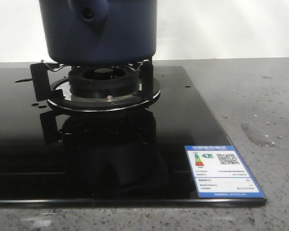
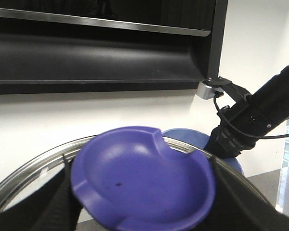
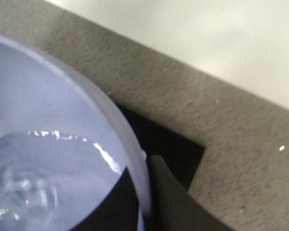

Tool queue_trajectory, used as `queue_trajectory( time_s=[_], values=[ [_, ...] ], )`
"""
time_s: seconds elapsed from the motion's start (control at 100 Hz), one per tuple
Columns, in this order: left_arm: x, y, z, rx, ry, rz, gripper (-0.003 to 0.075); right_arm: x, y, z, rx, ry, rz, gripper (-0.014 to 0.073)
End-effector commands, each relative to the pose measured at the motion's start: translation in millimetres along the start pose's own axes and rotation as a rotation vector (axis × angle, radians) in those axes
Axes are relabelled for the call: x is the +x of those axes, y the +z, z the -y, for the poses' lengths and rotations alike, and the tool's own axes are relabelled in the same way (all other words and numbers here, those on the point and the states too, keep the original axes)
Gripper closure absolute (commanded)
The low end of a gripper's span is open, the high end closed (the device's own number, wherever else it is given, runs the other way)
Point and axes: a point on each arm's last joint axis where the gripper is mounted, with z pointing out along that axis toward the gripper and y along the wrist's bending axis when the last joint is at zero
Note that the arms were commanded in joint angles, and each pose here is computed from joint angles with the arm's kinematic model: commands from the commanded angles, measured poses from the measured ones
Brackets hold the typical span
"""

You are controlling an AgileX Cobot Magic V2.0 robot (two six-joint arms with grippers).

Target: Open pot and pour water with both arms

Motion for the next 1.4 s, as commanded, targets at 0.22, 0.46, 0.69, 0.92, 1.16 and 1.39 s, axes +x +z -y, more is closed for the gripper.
queue_trajectory(
  time_s=[0.22, 0.46, 0.69, 0.92, 1.16, 1.39],
  values=[
    [-13.4, -1.4, 1.8, 0.006, -0.043, 0.052, 0.0437, -22.9, -43.6, -9.9, 0.254, -0.131, 0.23, 0.0635],
    [-13.2, -1.2, 2.4, 0.007, -0.047, 0.05, 0.0437, -27.3, -48.9, -23.1, 0.4, -0.188, 0.28, 0.0635],
    [-12.7, -0.8, 3.8, 0.011, -0.048, 0.045, 0.0437, -29.8, -50.3, -39.1, 0.522, -0.267, 0.311, 0.0635],
    [-11.8, -0.3, 4.3, -0.004, -0.058, 0.036, 0.0437, -31.0, -53.3, -50.9, 0.637, -0.352, 0.324, 0.0635],
    [-10.7, 0.1, 4.6, -0.016, -0.049, 0.025, 0.0437, -35.4, -67.1, -65.1, 0.741, -0.406, 0.401, 0.0635],
    [-9.8, 0.5, 6.8, -0.011, -0.041, 0.016, 0.0437, -40.8, -79.8, -76.8, 0.833, -0.486, 0.482, 0.0635]
  ],
)
